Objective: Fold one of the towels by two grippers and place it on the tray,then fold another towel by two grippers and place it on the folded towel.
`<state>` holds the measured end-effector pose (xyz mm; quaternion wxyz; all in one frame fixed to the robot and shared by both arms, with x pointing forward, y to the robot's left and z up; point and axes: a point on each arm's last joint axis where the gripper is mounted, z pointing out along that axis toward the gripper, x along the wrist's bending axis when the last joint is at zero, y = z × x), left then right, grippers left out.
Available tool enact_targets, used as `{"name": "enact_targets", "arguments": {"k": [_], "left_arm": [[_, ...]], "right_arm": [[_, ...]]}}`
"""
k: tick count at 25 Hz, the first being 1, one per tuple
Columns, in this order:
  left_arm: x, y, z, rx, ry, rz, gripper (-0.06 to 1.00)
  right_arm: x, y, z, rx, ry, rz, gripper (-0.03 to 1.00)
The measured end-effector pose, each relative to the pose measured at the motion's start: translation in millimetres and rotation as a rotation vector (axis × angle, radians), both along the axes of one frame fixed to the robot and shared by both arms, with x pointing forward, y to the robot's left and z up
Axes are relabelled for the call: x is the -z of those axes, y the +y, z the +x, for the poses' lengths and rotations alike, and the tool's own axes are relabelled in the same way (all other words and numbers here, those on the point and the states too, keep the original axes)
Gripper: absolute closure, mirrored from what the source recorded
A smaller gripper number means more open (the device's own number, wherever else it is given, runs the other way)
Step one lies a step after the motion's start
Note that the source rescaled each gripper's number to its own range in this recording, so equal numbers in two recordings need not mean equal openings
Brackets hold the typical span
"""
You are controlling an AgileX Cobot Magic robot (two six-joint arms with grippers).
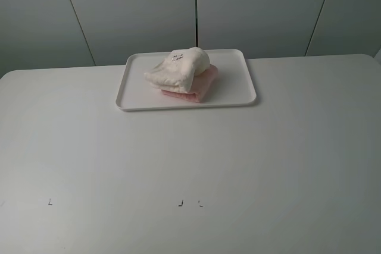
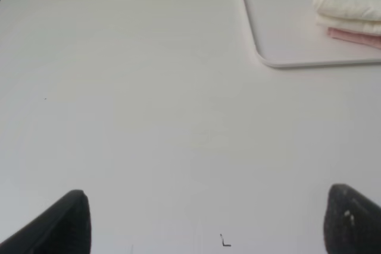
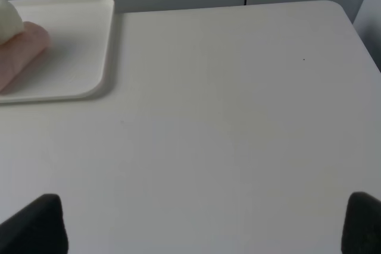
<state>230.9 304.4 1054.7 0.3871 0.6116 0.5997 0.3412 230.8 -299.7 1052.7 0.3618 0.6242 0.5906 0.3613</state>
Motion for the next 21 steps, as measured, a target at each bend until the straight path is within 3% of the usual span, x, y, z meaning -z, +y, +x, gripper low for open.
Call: {"name": "enact_targets", "arguments": {"k": [21], "left_arm": [[-0.2,0.0,0.1,0.002,-0.003,0.004,-0.06]], "right_arm": [[0.0,0.0,0.0,0.000,0.000,0.000,-0.03]]}}
